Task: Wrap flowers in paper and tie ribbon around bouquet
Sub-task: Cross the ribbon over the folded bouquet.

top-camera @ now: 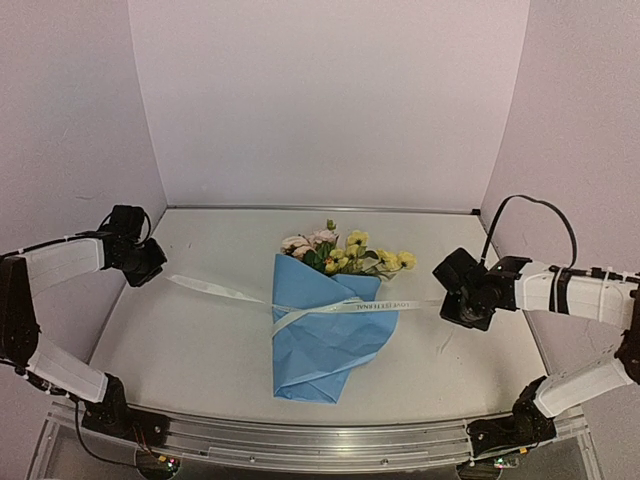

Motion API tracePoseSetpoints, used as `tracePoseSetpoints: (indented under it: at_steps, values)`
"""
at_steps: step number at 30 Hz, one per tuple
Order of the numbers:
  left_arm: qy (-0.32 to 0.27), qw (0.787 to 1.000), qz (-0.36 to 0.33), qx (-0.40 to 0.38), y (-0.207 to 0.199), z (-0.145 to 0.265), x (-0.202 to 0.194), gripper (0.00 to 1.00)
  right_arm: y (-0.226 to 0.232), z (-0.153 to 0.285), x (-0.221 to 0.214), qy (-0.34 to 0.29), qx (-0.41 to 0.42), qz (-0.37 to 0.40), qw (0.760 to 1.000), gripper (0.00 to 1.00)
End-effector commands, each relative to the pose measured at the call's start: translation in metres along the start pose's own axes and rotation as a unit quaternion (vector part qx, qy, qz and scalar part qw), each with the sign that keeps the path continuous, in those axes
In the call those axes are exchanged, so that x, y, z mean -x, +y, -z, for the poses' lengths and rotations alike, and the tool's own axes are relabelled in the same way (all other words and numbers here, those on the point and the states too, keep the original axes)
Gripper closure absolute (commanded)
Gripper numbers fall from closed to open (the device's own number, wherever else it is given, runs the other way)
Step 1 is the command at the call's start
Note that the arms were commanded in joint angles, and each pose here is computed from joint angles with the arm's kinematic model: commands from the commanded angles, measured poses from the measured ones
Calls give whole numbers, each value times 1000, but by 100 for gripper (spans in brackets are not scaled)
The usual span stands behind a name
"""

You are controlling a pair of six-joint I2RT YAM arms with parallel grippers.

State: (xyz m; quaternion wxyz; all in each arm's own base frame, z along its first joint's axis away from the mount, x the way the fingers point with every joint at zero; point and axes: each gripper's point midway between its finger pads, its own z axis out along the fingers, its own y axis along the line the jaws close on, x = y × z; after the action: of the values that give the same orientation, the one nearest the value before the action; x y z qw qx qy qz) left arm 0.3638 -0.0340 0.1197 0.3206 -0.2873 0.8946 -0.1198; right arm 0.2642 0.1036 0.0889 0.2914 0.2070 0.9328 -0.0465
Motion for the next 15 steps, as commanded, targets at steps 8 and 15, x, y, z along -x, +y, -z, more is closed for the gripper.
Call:
tracePoseSetpoints:
  at_steps: [8,15]
  values:
    - [47,992,11,-114,-35,-14,-12,100,21,-13,-16,45,15,44,998,97]
    - [57,995,-10,-75,-22,-24,-24,73,18,-8,-27,46,35,52,997,60]
